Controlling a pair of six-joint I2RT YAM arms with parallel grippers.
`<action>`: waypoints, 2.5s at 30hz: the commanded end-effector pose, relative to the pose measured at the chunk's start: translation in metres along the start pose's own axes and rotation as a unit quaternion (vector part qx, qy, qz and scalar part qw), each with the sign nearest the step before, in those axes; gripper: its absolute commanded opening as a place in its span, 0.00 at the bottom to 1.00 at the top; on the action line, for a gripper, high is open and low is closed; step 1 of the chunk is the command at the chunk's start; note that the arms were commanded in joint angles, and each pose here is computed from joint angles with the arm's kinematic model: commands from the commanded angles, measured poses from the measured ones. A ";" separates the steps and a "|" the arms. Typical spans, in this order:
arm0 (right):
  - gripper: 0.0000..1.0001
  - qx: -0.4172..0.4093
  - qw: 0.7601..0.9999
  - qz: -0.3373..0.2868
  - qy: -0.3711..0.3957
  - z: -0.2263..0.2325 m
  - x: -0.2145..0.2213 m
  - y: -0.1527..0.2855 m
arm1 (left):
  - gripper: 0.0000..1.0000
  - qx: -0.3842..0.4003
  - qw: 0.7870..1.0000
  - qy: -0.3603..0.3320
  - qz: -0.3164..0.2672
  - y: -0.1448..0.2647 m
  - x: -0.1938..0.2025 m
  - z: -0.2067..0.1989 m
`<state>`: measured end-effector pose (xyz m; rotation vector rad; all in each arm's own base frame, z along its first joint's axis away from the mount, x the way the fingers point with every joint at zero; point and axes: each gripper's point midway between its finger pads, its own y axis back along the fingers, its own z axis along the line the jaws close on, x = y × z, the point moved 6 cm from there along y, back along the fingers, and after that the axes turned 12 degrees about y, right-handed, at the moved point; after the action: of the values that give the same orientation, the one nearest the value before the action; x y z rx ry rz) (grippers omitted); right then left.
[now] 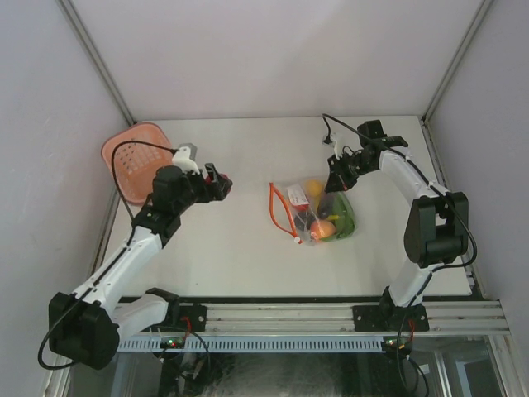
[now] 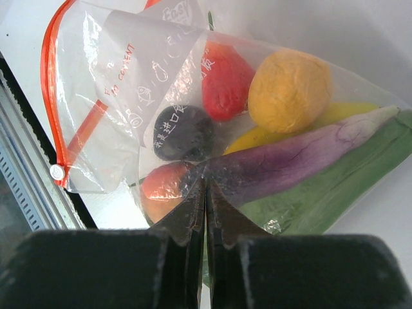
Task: Open the zip-top bag and remove the fake food
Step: Place the fake fruit in the bin.
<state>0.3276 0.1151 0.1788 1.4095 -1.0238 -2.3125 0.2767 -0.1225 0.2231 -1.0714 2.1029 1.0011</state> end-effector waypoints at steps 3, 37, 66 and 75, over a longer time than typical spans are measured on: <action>0.00 0.011 0.999 -0.031 0.034 0.003 -0.018 0.013 | 0.28 0.054 0.993 0.051 -0.090 0.014 -0.050 -0.011; 0.00 0.005 0.999 -0.031 0.035 0.003 -0.017 0.011 | 0.03 -0.208 0.923 0.170 -0.274 0.039 -0.114 0.090; 0.00 0.004 0.999 -0.033 0.038 0.005 -0.018 0.013 | 0.21 -0.265 0.899 0.227 -0.267 0.031 -0.112 0.114; 0.00 0.002 0.999 -0.034 0.038 0.005 -0.018 0.013 | 1.00 -0.267 0.897 0.229 -0.267 0.032 -0.112 0.115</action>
<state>0.3271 0.1167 0.1799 1.4209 -0.9968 -2.3171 0.3196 0.0262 0.2294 -2.1605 1.7383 1.2155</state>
